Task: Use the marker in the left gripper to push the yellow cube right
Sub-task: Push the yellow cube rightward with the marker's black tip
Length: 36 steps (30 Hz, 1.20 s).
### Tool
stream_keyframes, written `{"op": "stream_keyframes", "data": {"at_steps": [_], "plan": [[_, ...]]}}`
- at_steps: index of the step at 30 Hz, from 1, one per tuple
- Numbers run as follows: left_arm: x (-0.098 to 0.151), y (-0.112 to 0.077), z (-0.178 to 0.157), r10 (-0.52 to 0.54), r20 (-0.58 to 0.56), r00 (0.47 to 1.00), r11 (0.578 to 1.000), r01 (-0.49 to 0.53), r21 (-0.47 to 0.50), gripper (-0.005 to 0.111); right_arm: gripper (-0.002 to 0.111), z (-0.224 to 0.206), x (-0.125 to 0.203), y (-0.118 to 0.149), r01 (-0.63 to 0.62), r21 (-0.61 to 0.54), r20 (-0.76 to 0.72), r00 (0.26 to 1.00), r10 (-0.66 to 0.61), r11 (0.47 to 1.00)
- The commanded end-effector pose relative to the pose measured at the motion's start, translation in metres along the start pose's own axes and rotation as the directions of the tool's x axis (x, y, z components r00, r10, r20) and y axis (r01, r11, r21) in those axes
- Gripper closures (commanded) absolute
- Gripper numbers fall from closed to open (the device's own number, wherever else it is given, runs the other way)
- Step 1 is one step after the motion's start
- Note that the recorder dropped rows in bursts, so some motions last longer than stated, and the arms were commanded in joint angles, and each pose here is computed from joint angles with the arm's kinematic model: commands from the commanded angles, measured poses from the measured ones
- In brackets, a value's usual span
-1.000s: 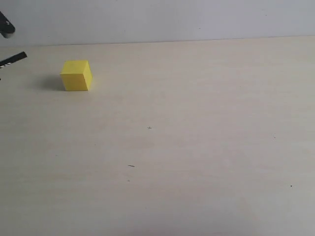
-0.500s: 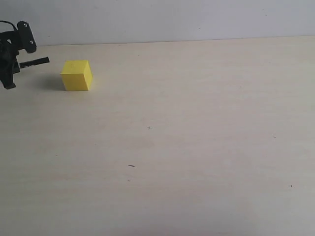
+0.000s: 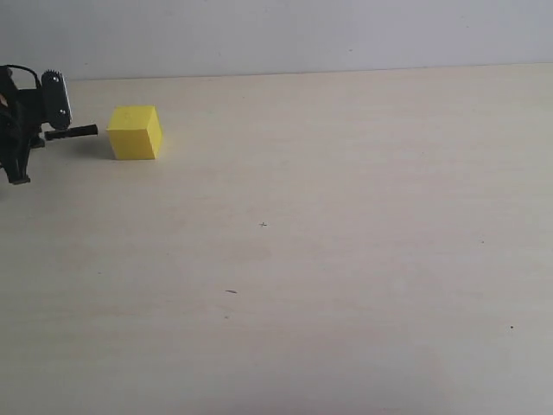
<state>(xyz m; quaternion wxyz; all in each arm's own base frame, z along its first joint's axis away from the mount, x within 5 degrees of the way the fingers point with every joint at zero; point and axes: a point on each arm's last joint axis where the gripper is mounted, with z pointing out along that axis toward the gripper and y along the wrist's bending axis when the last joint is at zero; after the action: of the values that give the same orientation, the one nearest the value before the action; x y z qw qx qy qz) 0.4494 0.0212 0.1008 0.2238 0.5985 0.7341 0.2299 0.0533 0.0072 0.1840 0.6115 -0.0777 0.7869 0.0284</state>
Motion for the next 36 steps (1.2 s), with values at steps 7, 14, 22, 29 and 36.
{"op": "stream_keyframes", "data": {"at_steps": [7, 14, 22, 29, 36], "plan": [[-0.009, -0.007, -0.003, 0.132, 0.049, 0.99, 0.988, -0.128, -0.086, 0.107, 0.108, 0.0, 0.001, 0.0, -0.001, 0.007, 0.009, 1.0, 0.001, 1.0], [-0.015, -0.011, -0.003, 0.13, 0.072, 0.989, 0.987, -0.122, -0.105, 0.107, 0.108, 0.0, 0.001, 0.0, -0.001, 0.007, 0.009, 1.0, 0.001, 1.0], [-0.076, -0.029, -0.01, 0.105, 0.181, 0.978, 0.992, -0.089, -0.094, 0.107, 0.108, 0.0, 0.001, 0.0, -0.001, 0.007, 0.009, 1.0, 0.001, 1.0], [-0.06, -0.026, -0.01, 0.006, 0.148, 0.989, 0.998, 0.003, -0.059, 0.107, 0.108, 0.0, 0.001, 0.0, -0.006, 0.006, 0.009, 1.0, 0.006, 1.0], [-0.081, -0.032, -0.018, 0.069, 0.156, 0.985, 0.997, -0.065, -0.031, 0.107, 0.108, 0.0, 0.001, 0.0, -0.006, 0.006, 0.009, 1.0, 0.006, 1.0]]}}
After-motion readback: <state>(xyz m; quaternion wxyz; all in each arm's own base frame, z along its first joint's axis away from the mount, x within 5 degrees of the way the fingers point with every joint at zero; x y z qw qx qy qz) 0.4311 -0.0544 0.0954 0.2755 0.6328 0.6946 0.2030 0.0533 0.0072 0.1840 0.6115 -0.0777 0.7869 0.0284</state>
